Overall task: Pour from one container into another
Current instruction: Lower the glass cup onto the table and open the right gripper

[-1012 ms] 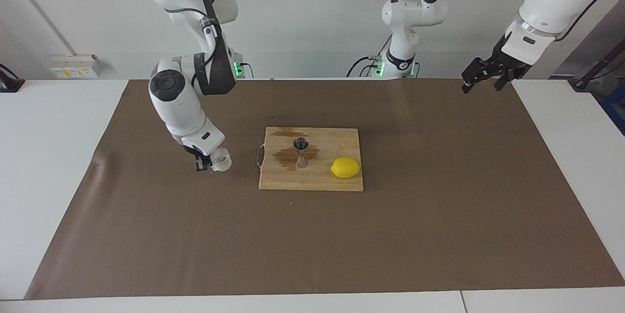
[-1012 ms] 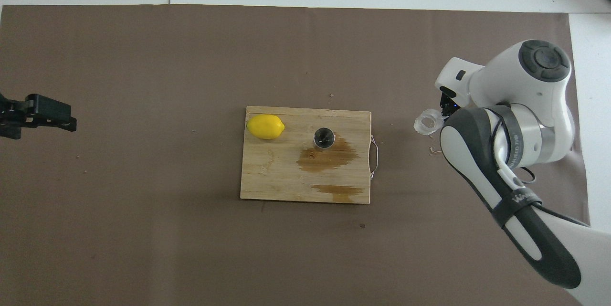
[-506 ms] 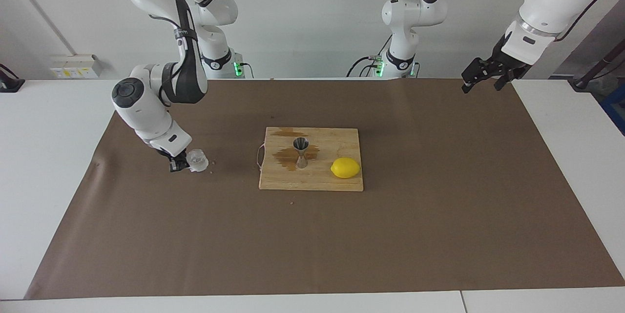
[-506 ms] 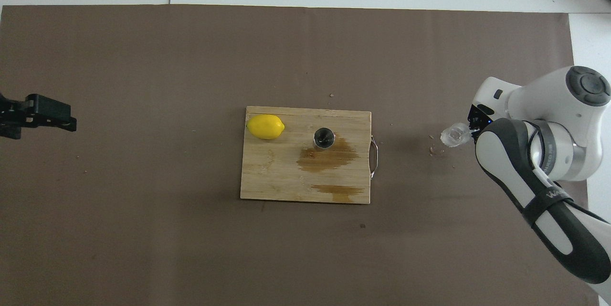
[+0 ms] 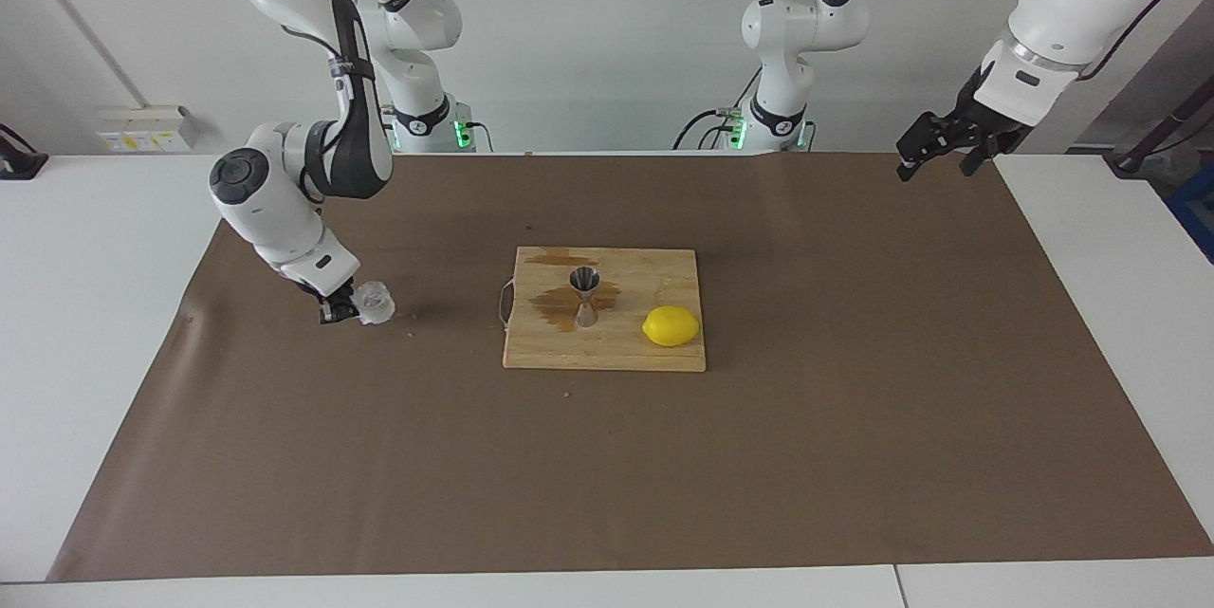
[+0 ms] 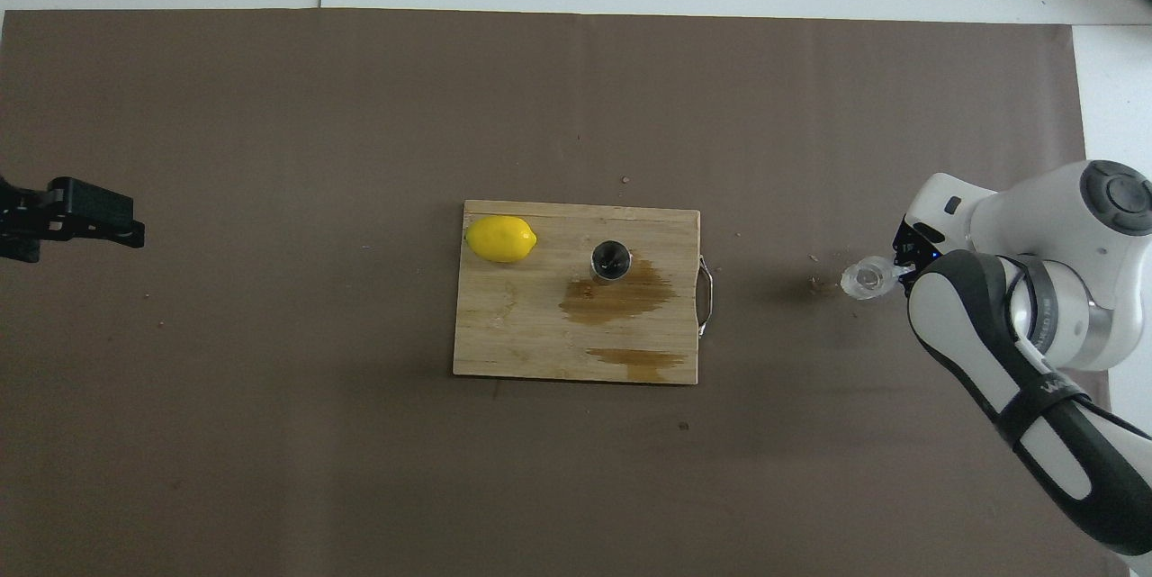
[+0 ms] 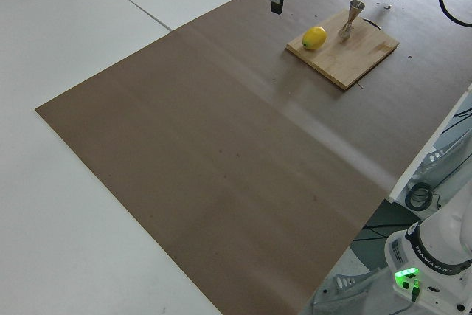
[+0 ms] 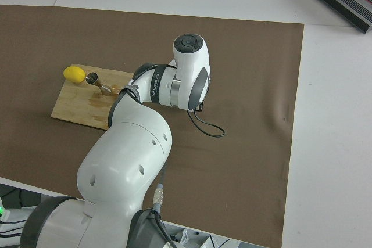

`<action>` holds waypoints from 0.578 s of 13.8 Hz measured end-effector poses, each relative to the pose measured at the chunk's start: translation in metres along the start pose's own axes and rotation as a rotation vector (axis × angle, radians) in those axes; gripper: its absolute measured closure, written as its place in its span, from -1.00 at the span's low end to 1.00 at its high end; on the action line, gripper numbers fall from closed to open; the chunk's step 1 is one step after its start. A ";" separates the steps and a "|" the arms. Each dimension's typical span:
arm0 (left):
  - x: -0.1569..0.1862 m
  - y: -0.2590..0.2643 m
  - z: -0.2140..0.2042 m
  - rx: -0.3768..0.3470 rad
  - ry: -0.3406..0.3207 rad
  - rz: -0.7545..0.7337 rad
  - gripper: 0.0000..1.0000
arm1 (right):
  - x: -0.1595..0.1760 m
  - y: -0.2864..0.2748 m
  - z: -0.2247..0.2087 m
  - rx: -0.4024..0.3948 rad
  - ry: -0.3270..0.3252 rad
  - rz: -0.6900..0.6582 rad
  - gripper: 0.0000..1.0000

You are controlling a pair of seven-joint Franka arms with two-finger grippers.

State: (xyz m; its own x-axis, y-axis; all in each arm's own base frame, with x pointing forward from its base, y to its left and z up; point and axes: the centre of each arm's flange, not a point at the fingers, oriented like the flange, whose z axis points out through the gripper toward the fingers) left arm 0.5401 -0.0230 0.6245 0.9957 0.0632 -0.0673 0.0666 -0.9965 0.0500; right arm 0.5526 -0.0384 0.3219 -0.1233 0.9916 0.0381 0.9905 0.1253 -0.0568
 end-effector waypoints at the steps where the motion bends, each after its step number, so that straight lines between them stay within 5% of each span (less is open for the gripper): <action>1: 0.000 0.000 0.000 0.000 0.000 0.000 -1.00 | -0.001 -0.001 0.000 0.000 0.000 0.002 0.45; 7: 0.000 0.000 0.000 0.000 0.000 0.000 -1.00 | -0.004 -0.003 -0.014 -0.021 -0.003 0.014 -0.94; 8: 0.000 0.000 0.000 0.000 0.000 0.000 -1.00 | -0.004 -0.003 -0.022 -0.023 -0.002 0.023 -1.00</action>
State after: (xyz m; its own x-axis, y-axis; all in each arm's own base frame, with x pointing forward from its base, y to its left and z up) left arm 0.5401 -0.0230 0.6245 0.9957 0.0632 -0.0673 0.0666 -0.9965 0.0500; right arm 0.5511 -0.0436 0.3444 -0.1006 0.9943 0.0346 0.9942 0.1018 -0.0349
